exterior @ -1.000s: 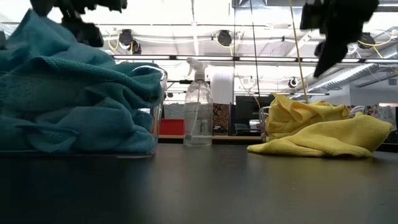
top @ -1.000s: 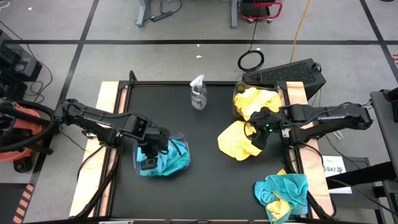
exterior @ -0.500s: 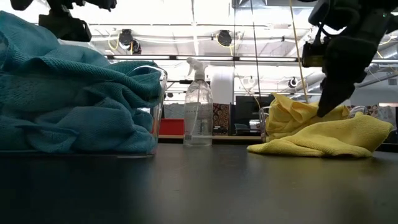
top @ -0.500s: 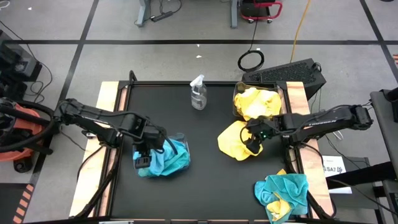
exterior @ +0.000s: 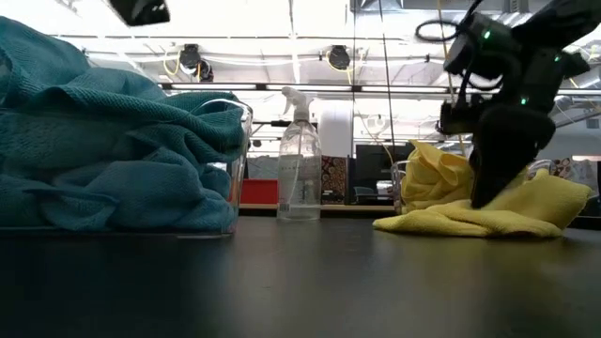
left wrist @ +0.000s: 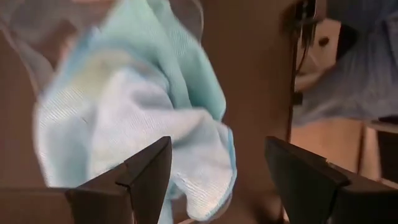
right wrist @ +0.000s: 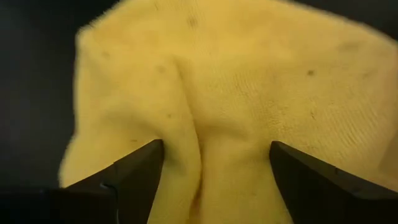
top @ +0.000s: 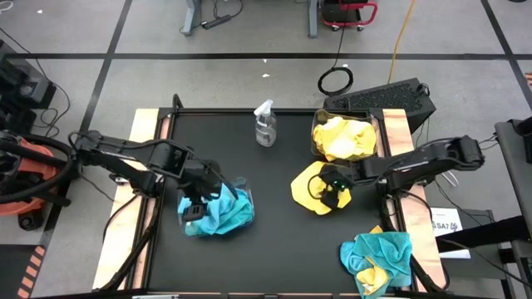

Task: Sort microfiber towel by color & place in baskets
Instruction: Put the yellow towel into the top transparent bin

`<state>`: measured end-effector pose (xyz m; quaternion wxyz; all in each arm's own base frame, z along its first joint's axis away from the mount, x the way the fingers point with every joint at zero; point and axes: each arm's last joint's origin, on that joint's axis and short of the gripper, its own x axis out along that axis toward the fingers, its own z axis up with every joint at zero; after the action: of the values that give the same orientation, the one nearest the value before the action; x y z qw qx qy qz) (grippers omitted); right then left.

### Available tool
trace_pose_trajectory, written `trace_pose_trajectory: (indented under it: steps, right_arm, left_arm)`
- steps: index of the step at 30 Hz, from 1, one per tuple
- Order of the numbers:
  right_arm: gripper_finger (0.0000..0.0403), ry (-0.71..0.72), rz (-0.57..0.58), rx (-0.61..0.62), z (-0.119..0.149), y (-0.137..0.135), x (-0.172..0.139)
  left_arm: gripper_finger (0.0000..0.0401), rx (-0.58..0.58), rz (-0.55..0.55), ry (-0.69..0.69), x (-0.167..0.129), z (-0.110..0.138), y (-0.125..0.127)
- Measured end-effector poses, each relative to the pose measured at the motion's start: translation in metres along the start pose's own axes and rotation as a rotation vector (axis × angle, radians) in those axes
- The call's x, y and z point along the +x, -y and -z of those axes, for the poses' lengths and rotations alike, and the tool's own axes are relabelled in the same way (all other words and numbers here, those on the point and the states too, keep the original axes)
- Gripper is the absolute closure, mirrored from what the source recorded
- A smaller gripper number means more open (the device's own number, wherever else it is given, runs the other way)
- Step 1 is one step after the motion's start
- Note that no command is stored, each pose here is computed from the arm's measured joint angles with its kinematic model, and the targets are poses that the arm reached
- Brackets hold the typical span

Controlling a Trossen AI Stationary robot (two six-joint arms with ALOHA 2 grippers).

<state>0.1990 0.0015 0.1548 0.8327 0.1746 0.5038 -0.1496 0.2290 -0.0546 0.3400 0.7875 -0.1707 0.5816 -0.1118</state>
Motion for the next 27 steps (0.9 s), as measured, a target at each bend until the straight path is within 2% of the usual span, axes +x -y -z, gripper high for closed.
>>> trace_pose_trajectory:
  steps: [6,10,13,19,24,27]
  right_arm:
    - [0.0125,-0.069,0.057,0.003,0.001,-0.001,0.026]
    - [0.0161,-0.083,0.084,0.023,0.001,-0.002,0.035]
    - [0.0219,-0.081,0.084,0.027,0.001,-0.001,0.036]
    - [0.0378,-0.074,0.008,0.027,0.0,-0.003,0.028]
    - [0.0389,-0.074,-0.035,0.05,0.001,-0.003,0.016]
    - [0.0397,-0.05,-0.057,0.053,-0.007,-0.006,0.001]
  left_arm:
    - [0.0138,0.044,-0.061,0.112,-0.022,-0.008,0.007]
    - [0.0138,0.058,-0.091,0.153,-0.03,-0.011,0.009]
    - [0.0138,0.064,-0.1,0.167,-0.032,-0.012,0.01]
    - [0.0138,0.061,-0.107,0.174,-0.034,-0.013,0.008]
    - [0.0138,0.069,-0.108,0.174,-0.034,-0.013,0.008]
    - [0.0138,0.074,-0.109,0.174,-0.034,-0.013,0.008]
